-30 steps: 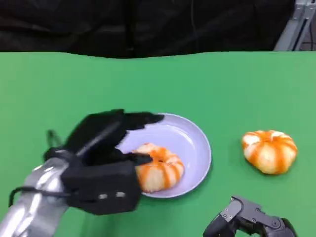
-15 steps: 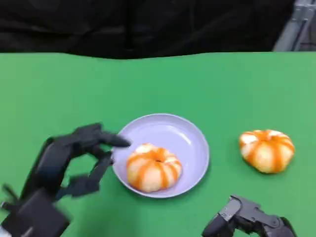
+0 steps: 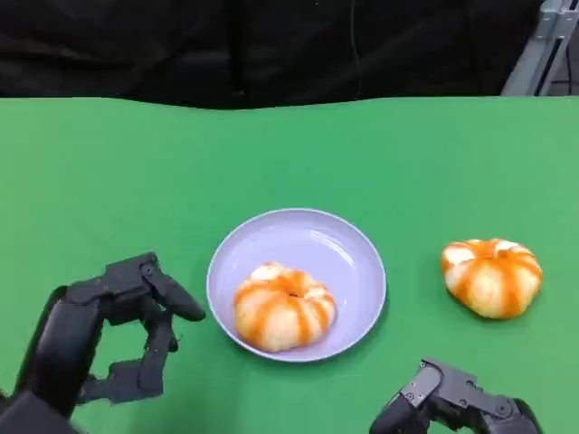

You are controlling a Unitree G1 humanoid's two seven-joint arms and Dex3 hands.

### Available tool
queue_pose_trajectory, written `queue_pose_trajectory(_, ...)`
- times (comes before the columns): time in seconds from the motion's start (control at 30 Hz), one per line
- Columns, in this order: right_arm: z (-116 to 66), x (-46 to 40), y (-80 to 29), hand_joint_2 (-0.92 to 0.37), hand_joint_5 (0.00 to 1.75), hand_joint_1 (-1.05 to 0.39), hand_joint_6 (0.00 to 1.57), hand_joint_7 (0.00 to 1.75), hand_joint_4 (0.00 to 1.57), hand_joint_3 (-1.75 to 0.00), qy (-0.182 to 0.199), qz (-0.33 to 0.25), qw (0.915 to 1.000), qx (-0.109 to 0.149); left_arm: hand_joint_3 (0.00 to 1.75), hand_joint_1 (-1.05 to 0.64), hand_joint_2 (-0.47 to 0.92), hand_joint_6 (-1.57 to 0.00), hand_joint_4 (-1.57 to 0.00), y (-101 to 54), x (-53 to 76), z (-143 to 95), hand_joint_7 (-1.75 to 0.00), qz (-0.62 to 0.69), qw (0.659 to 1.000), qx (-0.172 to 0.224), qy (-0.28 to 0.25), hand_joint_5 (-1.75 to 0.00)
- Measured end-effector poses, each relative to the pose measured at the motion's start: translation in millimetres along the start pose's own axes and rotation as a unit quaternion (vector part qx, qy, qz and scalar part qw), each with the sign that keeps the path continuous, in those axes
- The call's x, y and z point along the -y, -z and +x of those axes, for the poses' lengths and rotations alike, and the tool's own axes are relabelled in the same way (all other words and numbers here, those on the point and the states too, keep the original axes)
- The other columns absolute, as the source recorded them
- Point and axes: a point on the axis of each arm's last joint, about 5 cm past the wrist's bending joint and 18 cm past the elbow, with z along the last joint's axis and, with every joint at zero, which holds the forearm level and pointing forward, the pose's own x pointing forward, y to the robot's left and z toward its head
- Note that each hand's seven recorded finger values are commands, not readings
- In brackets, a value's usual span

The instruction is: Grasp the bread from the table and place it into the plate.

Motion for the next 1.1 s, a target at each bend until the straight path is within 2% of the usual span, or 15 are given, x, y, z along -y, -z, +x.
queue_pose_trajectory(0.07, -1.8, 2.4, 0.9, -0.42, 1.63, -0.07, 0.72, 1.29, 0.68, -1.23, 0.002, -0.003, 1.0000, -0.005, 1.49, 0.04, 0.37, -0.81, -0.90, 2.7, 1.6, -14, -1.61, -0.017, 0.999, -0.027, -0.009, -1.74)
queue_pose_trajectory(0.13, -2.1, 2.9, 1.0, -0.42, 1.63, -0.07, 0.72, 1.29, 0.68, -1.23, 0.000, -0.001, 1.0000, -0.005, 1.49, 0.04, 0.37, -0.81, -0.90, 4.1, 1.3, -19, -1.61, -0.019, 0.999, -0.040, -0.011, -1.75)
queue_pose_trajectory(0.43, -2.4, 2.8, 0.8, -0.42, 1.62, -0.07, 0.73, 1.28, 0.68, -1.23, 0.000, 0.000, 1.0000, -0.005, 1.49, 0.04, 0.37, -0.80, -0.90, 1.0, 1.4, -16, -1.62, -0.021, 0.999, -0.031, -0.011, -1.75)
queue_pose_trajectory(0.47, -2.4, 2.8, 0.8, -0.41, 1.62, -0.13, 0.75, 1.28, 0.69, -1.21, 0.000, 0.000, 1.0000, -0.005, 1.50, 0.02, 0.34, -0.84, -0.93, 1.0, 1.2, -16, -1.59, -0.020, 0.999, -0.031, -0.011, -1.73)
queue_pose_trajectory(0.67, -6.7, 9.6, 3.0, -0.43, 1.59, -0.20, 0.76, 1.27, 0.71, -1.18, 0.004, -0.005, 1.0000, 0.002, 1.53, -0.01, 0.30, -0.88, -0.95, 11.7, 8.5, -20, -1.56, -0.044, 0.998, -0.038, 0.014, -1.73)
queue_pose_trajectory(0.77, -4.4, 10.3, 5.3, -0.44, 1.58, -0.22, 0.76, 1.27, 0.72, -1.16, 0.011, -0.005, 0.9999, 0.002, 1.54, -0.03, 0.29, -0.88, -0.94, 12.6, 8.9, -19, -1.56, -0.049, 0.998, -0.032, 0.019, -1.73)
queue_pose_trajectory(0.93, 4.3, 13.7, 4.9, -0.43, 1.57, -0.22, 0.77, 1.27, 0.74, -1.15, 0.030, -0.006, 0.9994, 0.017, 1.57, -0.05, 0.27, -0.88, -0.93, 12.9, 10.0, -17, -1.57, -0.048, 0.998, -0.025, 0.027, -1.75)
queue_pose_trajectory(1.1, 6.4, 14.3, 6.9, -0.43, 1.55, -0.21, 0.77, 1.26, 0.75, -1.15, 0.034, -0.001, 0.9993, 0.016, 1.57, -0.04, 0.28, -0.86, -0.92, 13.1, 10.5, -17, -1.58, -0.043, 0.998, -0.023, 0.030, -1.74)
